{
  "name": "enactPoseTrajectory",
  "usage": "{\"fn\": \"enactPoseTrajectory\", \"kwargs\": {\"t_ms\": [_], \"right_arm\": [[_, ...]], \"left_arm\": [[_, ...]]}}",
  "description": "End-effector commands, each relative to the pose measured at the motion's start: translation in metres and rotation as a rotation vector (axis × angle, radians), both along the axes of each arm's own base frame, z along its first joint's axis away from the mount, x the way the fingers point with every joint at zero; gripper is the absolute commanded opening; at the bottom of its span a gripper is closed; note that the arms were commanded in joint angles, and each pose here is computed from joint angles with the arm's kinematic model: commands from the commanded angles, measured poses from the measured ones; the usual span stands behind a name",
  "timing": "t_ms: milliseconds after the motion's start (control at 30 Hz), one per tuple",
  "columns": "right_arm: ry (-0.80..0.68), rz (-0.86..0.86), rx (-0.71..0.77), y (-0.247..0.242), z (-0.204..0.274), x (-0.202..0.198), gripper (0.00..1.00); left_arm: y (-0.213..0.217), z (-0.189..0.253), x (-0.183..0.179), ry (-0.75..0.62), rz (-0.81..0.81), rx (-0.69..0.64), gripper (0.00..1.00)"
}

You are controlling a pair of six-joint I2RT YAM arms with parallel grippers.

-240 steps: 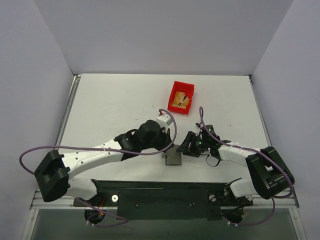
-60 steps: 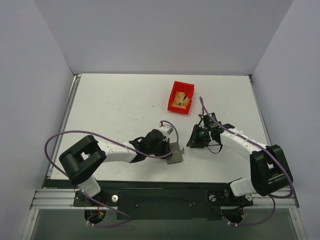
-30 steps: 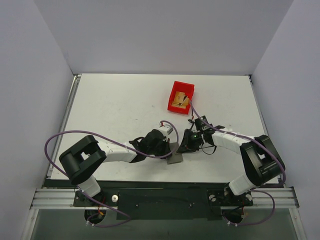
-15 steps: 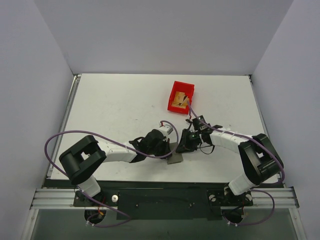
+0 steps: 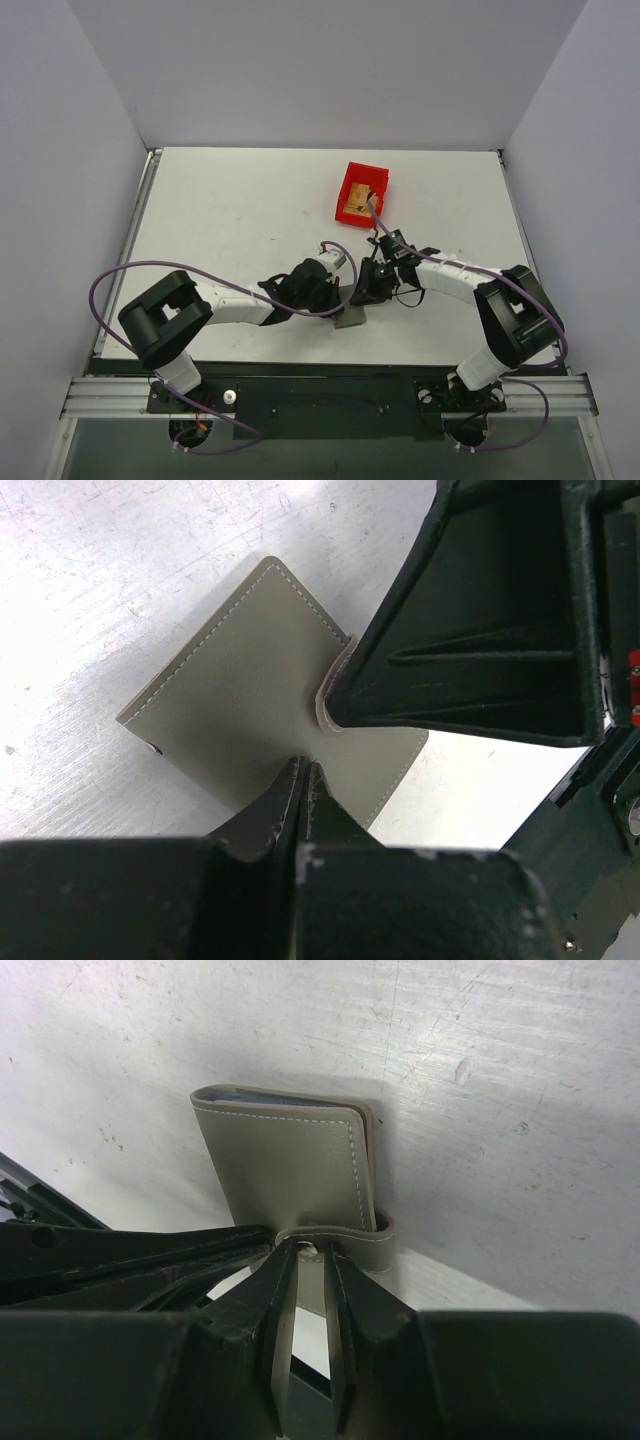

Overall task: Put the credit cards into the card holder
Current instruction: Close the card holder at the center of the board.

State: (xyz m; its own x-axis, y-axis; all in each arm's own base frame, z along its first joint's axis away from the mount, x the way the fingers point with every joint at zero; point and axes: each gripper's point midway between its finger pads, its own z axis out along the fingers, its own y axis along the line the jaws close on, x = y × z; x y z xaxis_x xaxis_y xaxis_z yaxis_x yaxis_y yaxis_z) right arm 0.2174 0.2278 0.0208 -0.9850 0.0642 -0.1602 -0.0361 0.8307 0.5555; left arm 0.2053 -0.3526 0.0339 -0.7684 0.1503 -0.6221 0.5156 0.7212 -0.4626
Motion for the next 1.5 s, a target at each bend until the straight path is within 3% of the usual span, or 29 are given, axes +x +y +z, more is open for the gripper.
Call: {"fn": "enactPoseTrajectory", "kwargs": {"t_ms": [0,633,1467], "right_arm": [[-0.008,0.012,-0.069,-0.003,-0.003,0.003,0.13],[0.029,0.107,-0.267,-0.011,-0.018,-0.011,0.12],[0.013,0.066,-0.596,-0.043,-0.042,-0.009,0.10]], "left_arm": [[0.002,-0.004,-0.002,0.014,-0.012,0.024,0.00],[0.001,-0.005,-0.002,0.018,-0.013,0.023,0.00],[0.002,-0.007,0.001,0.022,-0.011,0.025,0.00]]}}
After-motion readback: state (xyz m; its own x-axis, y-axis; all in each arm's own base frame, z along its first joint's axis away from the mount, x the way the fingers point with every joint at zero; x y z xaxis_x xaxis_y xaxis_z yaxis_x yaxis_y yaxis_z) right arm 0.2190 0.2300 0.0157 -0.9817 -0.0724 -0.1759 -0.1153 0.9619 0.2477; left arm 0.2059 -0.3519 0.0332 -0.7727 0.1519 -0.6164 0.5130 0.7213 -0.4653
